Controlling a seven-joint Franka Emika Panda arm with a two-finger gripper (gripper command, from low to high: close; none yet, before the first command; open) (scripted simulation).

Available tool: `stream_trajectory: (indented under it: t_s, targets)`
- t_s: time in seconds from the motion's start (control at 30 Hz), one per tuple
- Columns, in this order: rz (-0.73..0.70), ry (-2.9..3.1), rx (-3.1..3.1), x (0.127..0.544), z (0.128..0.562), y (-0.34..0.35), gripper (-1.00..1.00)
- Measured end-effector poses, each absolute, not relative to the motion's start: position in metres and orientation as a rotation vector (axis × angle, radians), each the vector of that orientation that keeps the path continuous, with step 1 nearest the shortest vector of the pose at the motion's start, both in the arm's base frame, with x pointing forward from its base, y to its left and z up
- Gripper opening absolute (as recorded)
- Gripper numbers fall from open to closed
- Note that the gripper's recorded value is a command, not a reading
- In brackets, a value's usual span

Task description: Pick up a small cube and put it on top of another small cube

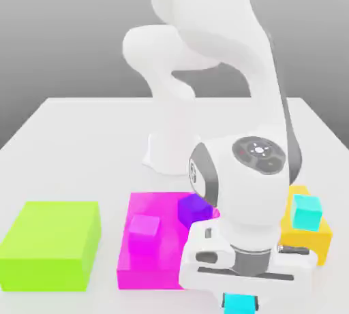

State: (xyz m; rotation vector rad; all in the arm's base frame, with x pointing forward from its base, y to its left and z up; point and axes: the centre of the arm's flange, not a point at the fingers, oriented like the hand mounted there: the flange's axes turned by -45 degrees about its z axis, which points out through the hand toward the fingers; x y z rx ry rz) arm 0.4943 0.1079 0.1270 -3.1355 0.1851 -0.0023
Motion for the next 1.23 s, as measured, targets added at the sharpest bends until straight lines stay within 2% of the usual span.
stream_trajectory:
  t_s: [0.23, 0.7, 0.9, 1.1, 1.13, 1.23]
  targets:
    - [-0.003, 0.125, -3.148, 0.487, 0.198, 0.104, -1.00]
    - [0.009, -0.572, -3.131, 0.383, 0.284, 0.057, -1.00]
    - [0.003, -0.864, -3.027, 0.331, 0.298, 0.043, -1.00]
    - [0.002, -0.910, -3.006, 0.324, 0.249, 0.042, -1.00]
    - [0.001, -0.911, -3.006, 0.324, 0.239, 0.042, 1.00]
    - [0.001, -0.911, -3.006, 0.324, 0.239, 0.042, 1.00]
